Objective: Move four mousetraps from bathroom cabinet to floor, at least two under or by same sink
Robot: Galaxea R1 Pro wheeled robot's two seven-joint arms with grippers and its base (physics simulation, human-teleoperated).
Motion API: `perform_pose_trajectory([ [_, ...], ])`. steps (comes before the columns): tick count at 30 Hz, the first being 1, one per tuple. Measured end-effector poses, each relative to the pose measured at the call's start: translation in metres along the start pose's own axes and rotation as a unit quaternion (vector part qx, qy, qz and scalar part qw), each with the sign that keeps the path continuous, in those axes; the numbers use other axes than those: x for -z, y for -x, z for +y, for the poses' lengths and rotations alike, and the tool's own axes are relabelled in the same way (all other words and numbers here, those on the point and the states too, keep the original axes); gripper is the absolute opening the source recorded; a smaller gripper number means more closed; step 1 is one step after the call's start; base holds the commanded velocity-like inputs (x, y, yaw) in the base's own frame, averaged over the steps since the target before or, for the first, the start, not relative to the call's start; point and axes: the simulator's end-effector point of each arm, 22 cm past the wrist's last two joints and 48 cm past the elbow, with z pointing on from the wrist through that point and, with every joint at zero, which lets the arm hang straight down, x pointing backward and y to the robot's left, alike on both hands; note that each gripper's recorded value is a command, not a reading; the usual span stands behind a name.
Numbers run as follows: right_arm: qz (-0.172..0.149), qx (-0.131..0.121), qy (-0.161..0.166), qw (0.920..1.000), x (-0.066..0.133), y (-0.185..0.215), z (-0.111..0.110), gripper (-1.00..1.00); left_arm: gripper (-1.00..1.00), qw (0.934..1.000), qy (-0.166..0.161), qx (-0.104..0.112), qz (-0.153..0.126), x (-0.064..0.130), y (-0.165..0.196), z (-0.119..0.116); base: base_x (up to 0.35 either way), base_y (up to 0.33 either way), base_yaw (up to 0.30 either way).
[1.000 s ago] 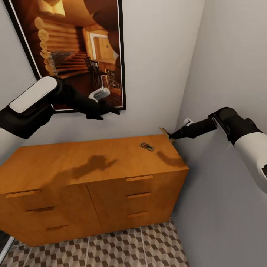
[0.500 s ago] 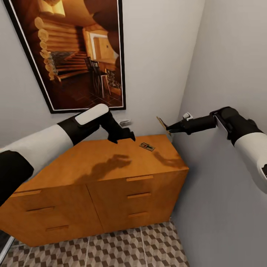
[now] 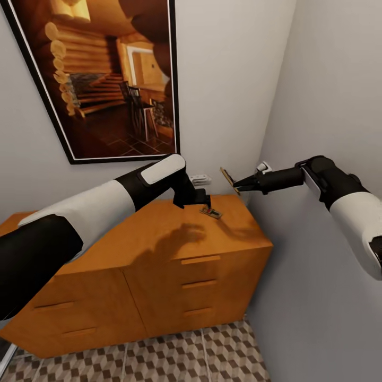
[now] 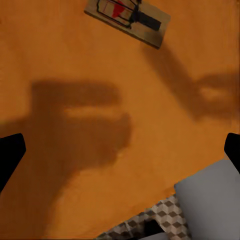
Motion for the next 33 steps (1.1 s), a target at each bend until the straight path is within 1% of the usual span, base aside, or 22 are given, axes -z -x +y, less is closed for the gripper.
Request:
perform_pose_trajectory([
  [4, 0.010, -0.008, 0.006, 0.9999, -0.014, -0.013, -0.003, -1.00, 1.00, 1.0000, -0.001, 0.000, -0.001, 0.001, 0.000, 0.000, 0.324, 0.000, 0.000],
  [8, 0.012, -0.009, 0.008, 0.9998, -0.016, -0.015, -0.003, -1.00, 1.00, 1.0000, -0.001, -0.001, -0.001, 0.000, 0.000, -0.001, 0.195, 0.000, 0.000],
  [33, 0.016, -0.010, 0.011, 0.9998, -0.024, -0.016, 0.000, -1.00, 1.00, 1.0000, -0.006, 0.000, -0.002, 0.001, 0.001, -0.004, 0.015, -0.006, 0.000],
])
